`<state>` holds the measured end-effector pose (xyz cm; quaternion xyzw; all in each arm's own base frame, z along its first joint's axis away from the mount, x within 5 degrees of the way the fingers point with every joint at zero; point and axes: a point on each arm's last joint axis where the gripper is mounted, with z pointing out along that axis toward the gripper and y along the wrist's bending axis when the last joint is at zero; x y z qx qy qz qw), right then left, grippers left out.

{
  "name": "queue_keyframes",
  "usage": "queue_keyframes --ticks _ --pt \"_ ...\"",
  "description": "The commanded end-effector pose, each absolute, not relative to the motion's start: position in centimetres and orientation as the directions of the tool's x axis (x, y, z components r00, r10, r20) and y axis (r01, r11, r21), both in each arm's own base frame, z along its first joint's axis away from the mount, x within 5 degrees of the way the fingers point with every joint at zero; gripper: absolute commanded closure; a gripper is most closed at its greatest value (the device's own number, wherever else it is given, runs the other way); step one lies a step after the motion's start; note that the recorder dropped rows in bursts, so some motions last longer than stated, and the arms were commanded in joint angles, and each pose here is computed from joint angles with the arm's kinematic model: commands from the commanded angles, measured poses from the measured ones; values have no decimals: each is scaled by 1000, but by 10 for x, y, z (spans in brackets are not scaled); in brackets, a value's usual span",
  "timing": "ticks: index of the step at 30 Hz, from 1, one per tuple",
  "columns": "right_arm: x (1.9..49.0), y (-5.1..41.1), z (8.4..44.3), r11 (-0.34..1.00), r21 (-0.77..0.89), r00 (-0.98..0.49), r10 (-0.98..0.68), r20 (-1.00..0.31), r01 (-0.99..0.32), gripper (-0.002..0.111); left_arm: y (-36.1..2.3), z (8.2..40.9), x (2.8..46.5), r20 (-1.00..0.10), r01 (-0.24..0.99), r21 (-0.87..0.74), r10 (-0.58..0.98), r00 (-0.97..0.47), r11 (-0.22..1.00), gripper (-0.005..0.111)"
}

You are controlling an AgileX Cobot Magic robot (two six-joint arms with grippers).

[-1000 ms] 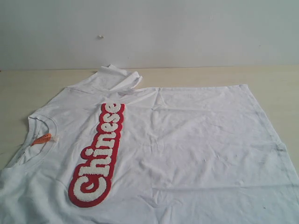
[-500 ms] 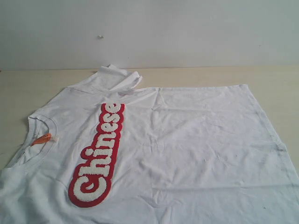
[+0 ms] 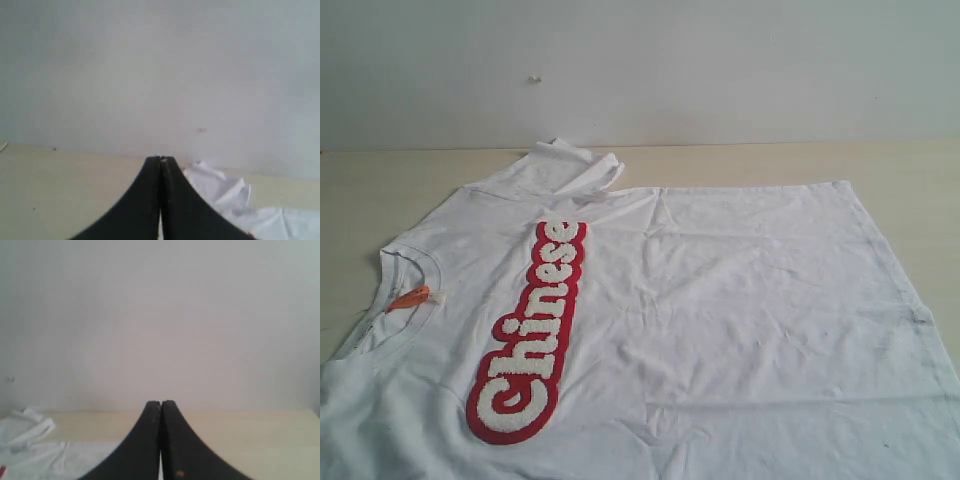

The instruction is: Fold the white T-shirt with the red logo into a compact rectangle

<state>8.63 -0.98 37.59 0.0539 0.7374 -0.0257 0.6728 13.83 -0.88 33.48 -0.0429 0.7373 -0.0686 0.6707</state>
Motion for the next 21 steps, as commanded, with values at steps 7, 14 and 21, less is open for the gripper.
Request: queue_keyframes --ticks 7,14,21 --pt "152 -2 349 999 -6 -451 -27 -892 -47 108 -58 311 189 -874 257 117 222 -432 959 107" --pt "178 -3 328 998 11 -563 -25 -826 -61 108 -87 291 212 -661 555 185 521 -540 811 107" --pt "184 4 323 987 30 -571 -68 -818 -160 108 -103 260 229 -462 768 146 729 -504 624 107"
